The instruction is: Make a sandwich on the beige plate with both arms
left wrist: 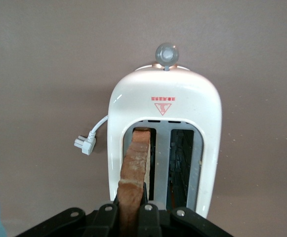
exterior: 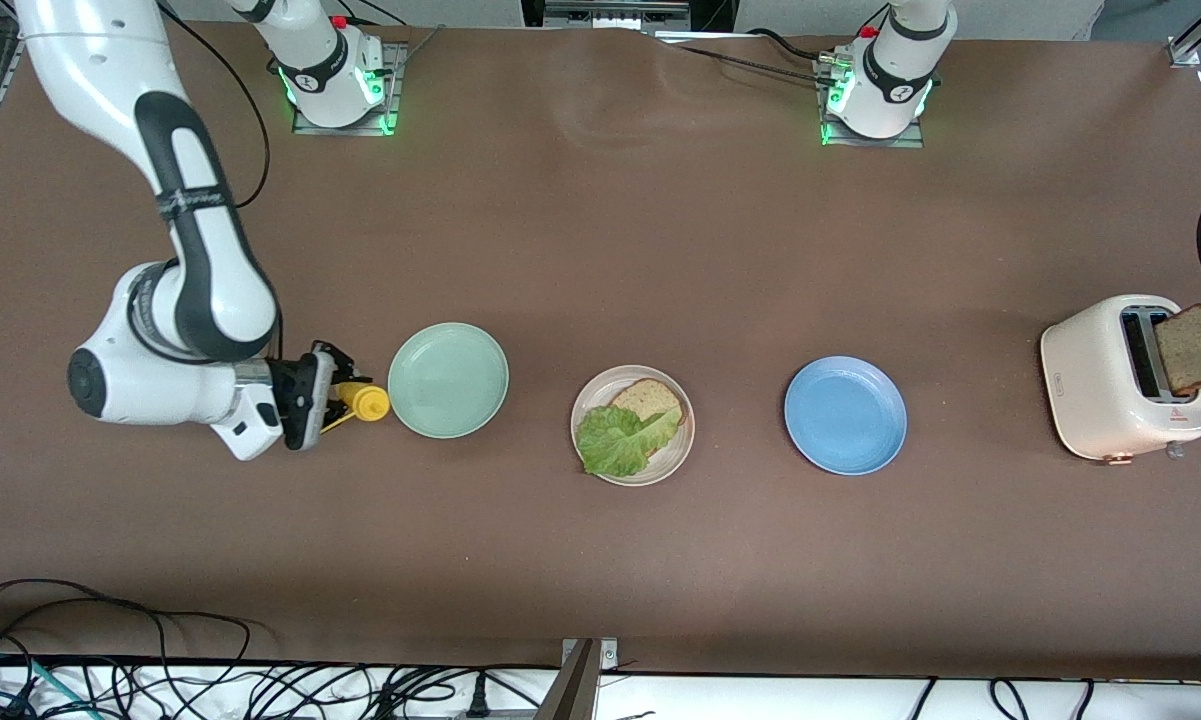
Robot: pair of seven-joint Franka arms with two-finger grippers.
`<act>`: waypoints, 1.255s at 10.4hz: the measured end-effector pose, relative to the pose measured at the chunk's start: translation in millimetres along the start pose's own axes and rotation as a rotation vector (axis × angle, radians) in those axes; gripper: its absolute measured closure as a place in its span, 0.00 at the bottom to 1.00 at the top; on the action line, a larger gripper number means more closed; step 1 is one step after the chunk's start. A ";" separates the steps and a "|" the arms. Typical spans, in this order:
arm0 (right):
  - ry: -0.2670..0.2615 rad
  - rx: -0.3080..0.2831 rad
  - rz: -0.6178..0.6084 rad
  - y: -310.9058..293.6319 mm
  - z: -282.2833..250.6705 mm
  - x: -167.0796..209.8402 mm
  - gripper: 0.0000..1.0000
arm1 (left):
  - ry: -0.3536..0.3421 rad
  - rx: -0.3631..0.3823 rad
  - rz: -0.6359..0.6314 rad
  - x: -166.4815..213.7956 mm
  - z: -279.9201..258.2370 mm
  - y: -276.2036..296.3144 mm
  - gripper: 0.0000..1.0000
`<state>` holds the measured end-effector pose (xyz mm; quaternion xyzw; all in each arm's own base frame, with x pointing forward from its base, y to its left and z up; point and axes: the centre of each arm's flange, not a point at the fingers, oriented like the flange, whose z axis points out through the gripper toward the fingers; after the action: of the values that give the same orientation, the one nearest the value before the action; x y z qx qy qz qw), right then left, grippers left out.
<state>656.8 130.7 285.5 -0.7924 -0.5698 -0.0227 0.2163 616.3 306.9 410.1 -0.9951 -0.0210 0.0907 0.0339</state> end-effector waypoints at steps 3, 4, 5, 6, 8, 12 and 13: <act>-0.143 -0.062 0.131 -30.1 11.1 47.6 0.67 | 0.094 0.019 0.030 -13.6 -74.0 22.6 0.90; -0.201 -0.096 0.173 -46.0 20.4 71.1 0.67 | 0.124 0.025 0.044 -18.4 -94.9 32.7 0.90; -0.268 -0.140 0.203 -66.6 28.6 100.7 0.67 | 0.152 0.031 0.058 -23.2 -113.8 42.6 0.90; -0.340 -0.180 0.229 -89.6 34.4 131.6 0.67 | 0.179 0.038 0.068 -28.6 -131.6 50.6 0.90; -0.463 -0.253 0.263 -127.0 39.9 186.7 0.67 | 0.213 0.049 0.070 -45.7 -162.3 56.4 0.90; -0.654 -0.426 0.213 -174.5 113.6 250.4 0.67 | 0.258 0.059 0.112 -71.5 -210.8 89.0 0.90; -0.680 -0.451 0.199 -181.4 133.2 255.6 0.67 | 0.258 0.059 0.118 -74.1 -214.6 93.1 0.90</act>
<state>552.4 454.7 294.6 -0.8335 -0.5102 0.1371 -0.1618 585.8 196.9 627.3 -0.9966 0.0446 -0.0356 0.0602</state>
